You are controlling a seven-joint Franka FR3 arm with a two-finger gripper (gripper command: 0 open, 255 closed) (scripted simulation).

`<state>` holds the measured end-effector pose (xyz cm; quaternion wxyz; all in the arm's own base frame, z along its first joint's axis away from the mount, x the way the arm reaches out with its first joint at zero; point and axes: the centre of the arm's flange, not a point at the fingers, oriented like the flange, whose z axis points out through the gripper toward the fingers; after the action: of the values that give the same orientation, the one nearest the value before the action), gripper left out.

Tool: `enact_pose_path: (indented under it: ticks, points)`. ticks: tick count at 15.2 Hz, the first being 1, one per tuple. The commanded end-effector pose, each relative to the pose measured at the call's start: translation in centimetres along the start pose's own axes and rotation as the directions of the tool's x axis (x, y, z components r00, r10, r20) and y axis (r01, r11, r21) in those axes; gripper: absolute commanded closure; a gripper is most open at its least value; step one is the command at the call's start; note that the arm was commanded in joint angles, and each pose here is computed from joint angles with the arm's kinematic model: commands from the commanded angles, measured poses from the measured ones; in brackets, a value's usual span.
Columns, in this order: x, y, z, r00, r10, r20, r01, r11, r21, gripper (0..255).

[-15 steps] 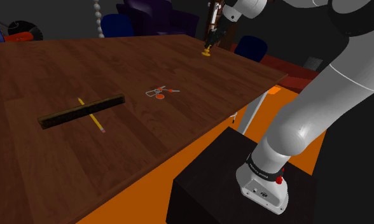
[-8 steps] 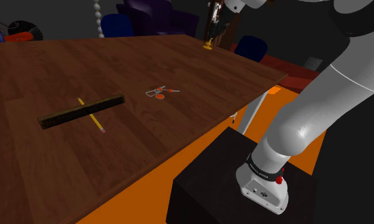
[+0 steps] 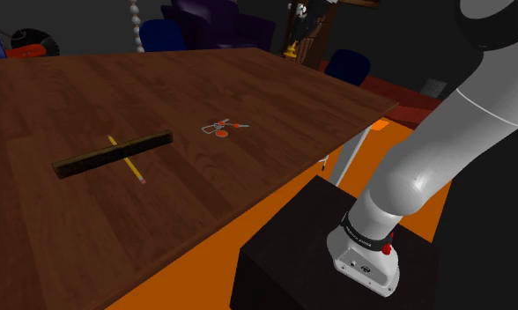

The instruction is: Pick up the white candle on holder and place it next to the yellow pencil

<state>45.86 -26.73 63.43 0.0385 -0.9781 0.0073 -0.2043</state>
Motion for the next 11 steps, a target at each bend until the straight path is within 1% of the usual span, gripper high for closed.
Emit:
enact_pose_path:
  ticks: [1, 11]
  points:
    - [0.5, -0.1, -1.0, 1.000, 0.000, 0.000, 0.000, 1.000, 0.000, 255]
    - [2.6, -0.5, -5.8, 1.000, 0.000, 0.000, 0.000, 1.000, 0.000, 255]
